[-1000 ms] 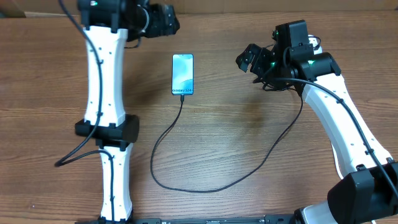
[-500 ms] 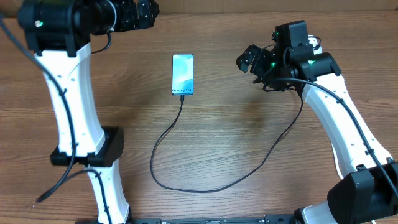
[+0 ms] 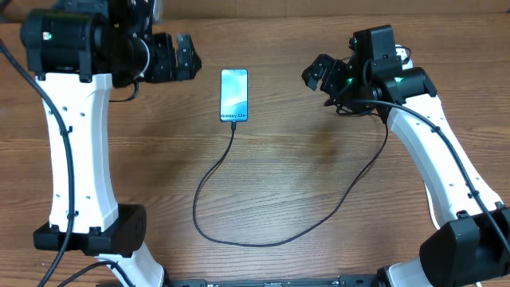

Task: Plug charger to phone and switch on socket
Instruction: 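Open the left gripper and lift it up and away from the phone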

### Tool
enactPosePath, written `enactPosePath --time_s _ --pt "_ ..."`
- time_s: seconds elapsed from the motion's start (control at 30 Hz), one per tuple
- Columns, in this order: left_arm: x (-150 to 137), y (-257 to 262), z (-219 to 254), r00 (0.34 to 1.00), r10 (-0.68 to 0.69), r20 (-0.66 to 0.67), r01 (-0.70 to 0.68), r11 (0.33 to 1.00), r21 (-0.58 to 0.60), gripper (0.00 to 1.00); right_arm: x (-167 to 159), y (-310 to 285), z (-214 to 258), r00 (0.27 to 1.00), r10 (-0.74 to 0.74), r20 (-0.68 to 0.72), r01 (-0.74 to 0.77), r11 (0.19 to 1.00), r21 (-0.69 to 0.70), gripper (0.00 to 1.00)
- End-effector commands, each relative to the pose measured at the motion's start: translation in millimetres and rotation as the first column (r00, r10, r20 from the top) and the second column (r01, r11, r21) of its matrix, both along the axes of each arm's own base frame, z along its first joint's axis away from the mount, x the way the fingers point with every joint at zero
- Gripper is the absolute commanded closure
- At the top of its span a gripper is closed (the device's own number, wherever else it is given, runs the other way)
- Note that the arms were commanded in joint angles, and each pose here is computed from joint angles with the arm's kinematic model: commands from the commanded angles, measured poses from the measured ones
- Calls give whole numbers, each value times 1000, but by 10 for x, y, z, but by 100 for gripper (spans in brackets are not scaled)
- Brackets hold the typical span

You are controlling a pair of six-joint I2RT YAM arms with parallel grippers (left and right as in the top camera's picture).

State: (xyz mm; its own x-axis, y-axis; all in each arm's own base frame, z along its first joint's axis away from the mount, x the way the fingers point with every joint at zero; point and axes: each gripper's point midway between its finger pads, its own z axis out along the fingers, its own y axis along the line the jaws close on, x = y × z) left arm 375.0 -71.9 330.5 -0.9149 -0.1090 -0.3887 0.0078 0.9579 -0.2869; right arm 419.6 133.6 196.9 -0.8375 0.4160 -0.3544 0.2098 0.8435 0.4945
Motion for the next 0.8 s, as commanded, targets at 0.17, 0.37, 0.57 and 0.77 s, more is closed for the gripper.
enactPosePath --time_s 0.17,0.37,0.57,0.77 --pt "-20 -166 -293 998 0 -63 1 1000 25 0 73 -31 71 1000 -8 26 8 1000 -3 0" --pt "111 -258 -574 998 25 -60 -17 993 118 0 2 -53 17 1000 -4 -8 4 1000 -16 0" --pt "177 -469 -733 999 -18 -49 23 993 115 0 -80 -95 -47 999 31 -34 -33 998 -61 0" --pt "77 -543 -820 998 -41 -42 46 993 113 0 -110 -145 -78 998 18 -53 -22 997 -75 0"
